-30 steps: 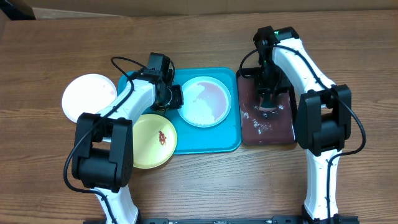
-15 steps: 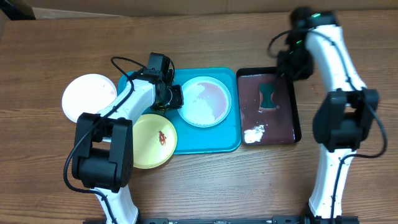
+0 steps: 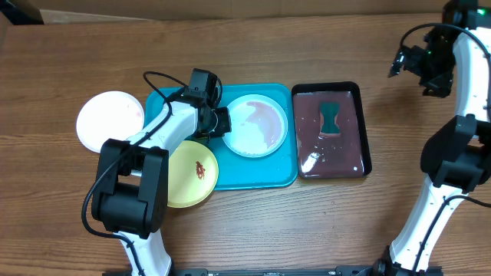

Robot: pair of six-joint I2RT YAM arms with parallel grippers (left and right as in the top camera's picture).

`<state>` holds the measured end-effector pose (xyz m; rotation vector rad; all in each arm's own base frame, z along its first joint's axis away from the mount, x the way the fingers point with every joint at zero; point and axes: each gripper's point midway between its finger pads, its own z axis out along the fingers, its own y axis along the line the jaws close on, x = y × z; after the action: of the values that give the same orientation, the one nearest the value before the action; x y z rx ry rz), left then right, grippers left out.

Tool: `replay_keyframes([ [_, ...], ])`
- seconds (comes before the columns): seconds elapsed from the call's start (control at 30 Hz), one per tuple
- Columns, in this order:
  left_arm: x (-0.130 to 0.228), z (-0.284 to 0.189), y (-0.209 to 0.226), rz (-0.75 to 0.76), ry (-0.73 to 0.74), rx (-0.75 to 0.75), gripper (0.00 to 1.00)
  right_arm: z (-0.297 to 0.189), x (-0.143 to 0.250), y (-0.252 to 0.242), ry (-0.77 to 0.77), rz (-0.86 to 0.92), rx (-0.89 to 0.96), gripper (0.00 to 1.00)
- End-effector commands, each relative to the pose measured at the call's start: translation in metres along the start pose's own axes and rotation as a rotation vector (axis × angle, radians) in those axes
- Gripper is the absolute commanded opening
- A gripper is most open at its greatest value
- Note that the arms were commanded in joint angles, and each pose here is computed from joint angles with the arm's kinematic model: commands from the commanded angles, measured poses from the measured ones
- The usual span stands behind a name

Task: Clean dirty plates on tray and stack at the side
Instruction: 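Lift the light-blue plate with the left gripper and carry it rightward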

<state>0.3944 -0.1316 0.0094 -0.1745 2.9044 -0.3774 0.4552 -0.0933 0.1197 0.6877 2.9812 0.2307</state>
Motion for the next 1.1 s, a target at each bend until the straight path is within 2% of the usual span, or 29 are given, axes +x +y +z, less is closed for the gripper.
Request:
replay_keyframes([
  [0.0,-0.016,-0.014,-0.006,-0.004,-0.019,0.001,0.04,-0.015,-0.004,0.0,-0.039,0.005,-0.023,1.0],
  [0.23,-0.06,-0.069,-0.026,0.033,-0.091,-0.019,0.04,-0.015,-0.005,-0.002,-0.039,0.011,-0.022,1.0],
  [0.43,-0.081,-0.107,-0.048,0.058,-0.143,0.007,0.04,-0.015,-0.005,-0.002,-0.039,0.011,-0.022,1.0],
  [0.73,-0.077,-0.113,-0.104,0.183,-0.22,0.009,0.04,-0.015,-0.005,-0.002,-0.039,0.011,-0.022,1.0],
  [1.07,-0.066,-0.123,-0.171,0.421,-0.474,-0.217,0.04,-0.015,-0.005,-0.002,-0.039,0.011,-0.022,1.0],
])
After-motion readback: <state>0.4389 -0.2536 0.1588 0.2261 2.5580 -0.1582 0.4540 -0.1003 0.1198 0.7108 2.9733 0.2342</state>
